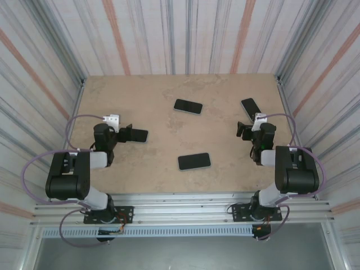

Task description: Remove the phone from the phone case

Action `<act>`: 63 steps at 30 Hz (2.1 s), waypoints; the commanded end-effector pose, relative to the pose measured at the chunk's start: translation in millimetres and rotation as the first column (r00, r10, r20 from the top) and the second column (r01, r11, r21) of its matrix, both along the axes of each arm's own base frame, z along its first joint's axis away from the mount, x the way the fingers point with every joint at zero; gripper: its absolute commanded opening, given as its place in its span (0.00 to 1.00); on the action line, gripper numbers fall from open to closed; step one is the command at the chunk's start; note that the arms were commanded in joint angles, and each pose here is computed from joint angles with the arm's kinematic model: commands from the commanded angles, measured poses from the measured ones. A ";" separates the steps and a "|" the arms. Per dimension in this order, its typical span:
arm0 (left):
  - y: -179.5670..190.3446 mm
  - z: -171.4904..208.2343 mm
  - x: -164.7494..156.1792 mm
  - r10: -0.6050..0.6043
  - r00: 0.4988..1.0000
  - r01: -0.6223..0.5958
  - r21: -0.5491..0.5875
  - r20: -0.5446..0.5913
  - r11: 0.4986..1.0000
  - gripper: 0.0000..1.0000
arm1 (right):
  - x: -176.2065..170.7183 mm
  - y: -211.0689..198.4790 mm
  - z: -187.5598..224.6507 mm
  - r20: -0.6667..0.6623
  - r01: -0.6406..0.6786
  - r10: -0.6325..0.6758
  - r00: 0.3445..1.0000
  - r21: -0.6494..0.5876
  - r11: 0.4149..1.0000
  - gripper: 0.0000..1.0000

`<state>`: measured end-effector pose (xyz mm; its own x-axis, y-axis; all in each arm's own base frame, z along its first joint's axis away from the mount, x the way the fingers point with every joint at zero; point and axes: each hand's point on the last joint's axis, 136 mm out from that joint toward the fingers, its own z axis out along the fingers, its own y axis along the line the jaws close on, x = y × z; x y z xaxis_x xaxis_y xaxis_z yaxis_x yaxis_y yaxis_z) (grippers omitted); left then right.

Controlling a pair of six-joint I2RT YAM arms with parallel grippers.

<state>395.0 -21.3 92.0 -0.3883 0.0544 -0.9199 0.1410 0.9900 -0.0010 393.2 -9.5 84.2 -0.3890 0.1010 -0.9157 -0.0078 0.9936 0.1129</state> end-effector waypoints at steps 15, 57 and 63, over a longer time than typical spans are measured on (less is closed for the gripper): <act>0.2 -0.4 -0.3 -0.004 1.000 0.004 0.023 0.012 1.000 0.99 | 0.9 -0.8 -2.5 -0.009 0.020 -0.020 1.000 0.006 1.000 0.99; -47.0 52.6 -75.2 0.409 0.572 -0.698 -0.161 -0.711 0.698 0.99 | -46.7 175.0 139.7 -0.077 -0.580 0.611 0.788 0.240 0.778 0.99; -38.1 35.6 -77.5 0.522 0.379 -0.836 -0.041 -0.764 0.547 0.99 | -42.6 202.4 136.2 -0.082 -0.631 0.666 0.741 0.253 0.733 0.99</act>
